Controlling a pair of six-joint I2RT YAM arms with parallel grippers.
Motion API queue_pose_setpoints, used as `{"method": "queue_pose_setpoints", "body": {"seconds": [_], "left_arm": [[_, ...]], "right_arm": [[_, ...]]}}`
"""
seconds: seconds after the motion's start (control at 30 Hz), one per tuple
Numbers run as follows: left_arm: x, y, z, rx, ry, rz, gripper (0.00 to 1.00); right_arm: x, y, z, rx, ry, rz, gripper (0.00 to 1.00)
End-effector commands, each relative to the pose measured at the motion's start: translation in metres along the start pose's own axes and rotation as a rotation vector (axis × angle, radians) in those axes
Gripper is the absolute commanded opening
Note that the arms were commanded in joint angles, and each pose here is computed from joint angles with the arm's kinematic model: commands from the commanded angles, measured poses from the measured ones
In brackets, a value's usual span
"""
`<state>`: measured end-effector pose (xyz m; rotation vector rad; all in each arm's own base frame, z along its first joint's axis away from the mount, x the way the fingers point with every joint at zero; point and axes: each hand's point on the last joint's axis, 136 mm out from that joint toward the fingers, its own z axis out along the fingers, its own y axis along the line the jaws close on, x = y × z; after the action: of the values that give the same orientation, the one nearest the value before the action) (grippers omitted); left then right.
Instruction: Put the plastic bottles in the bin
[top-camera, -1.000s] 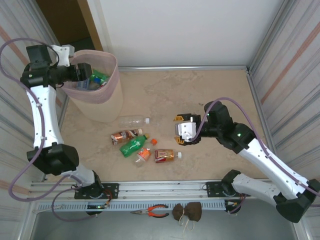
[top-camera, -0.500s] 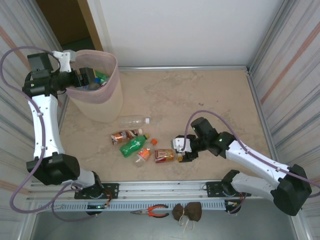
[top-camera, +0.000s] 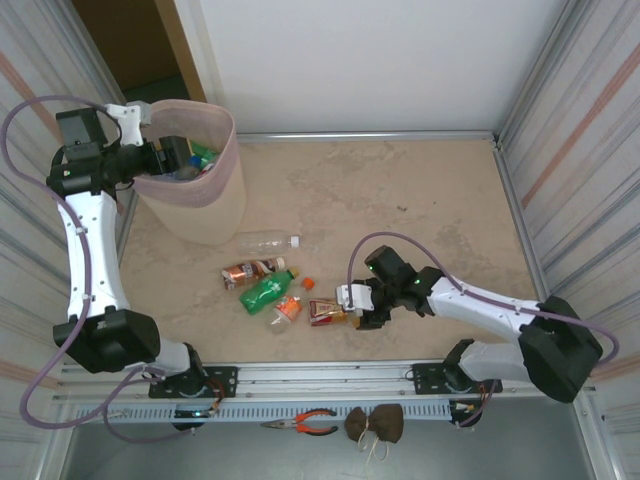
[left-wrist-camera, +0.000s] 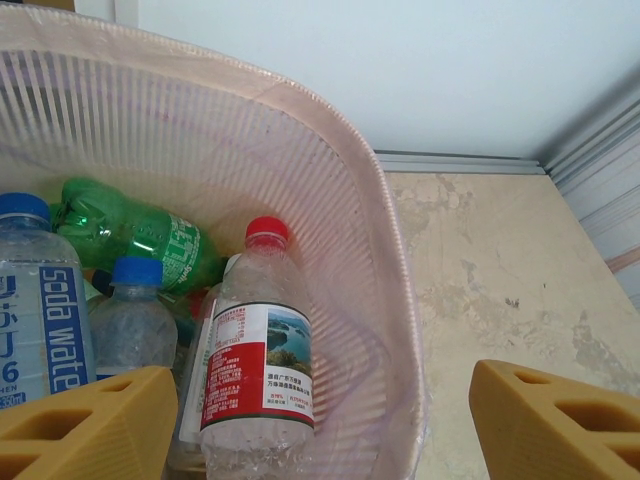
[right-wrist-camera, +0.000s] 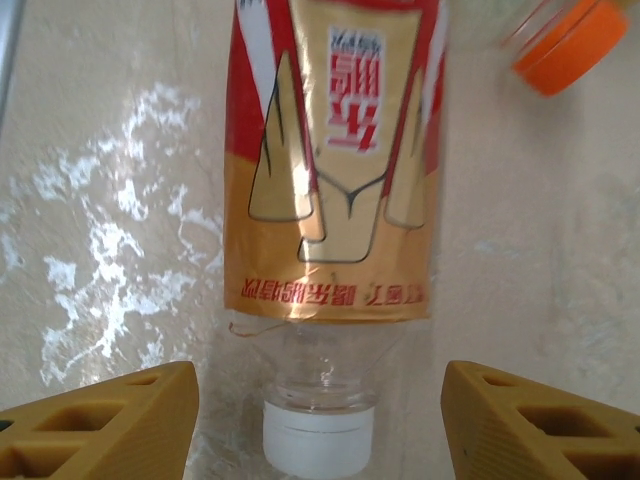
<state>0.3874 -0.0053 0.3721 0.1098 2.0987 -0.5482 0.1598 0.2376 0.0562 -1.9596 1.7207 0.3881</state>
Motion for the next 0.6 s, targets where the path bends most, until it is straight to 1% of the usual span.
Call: {"method": "queue_pose_setpoints", "body": {"seconds": [0.0, 0.4, 0.57], "left_arm": [[-0.0043, -0.0059, -0.0069, 0.013, -0.028, 0.018, 0.77], [-0.0032, -0.0051, -0.0056, 0.013, -0.025, 0.018, 0.77], [-0.0043, -0.0047, -0.0058, 0.012, -0.027, 0.022, 0.78]], "right_arm": [[0.0077, -0.002, 0.0046, -0.005, 0.066, 0.0, 0.62], [0.0103, -0.0028, 0.0105, -0.027, 0.083, 0.003, 0.48], [0.0122, -0.0045, 0.011, -0.02, 0.091, 0.01, 0.45]]}}
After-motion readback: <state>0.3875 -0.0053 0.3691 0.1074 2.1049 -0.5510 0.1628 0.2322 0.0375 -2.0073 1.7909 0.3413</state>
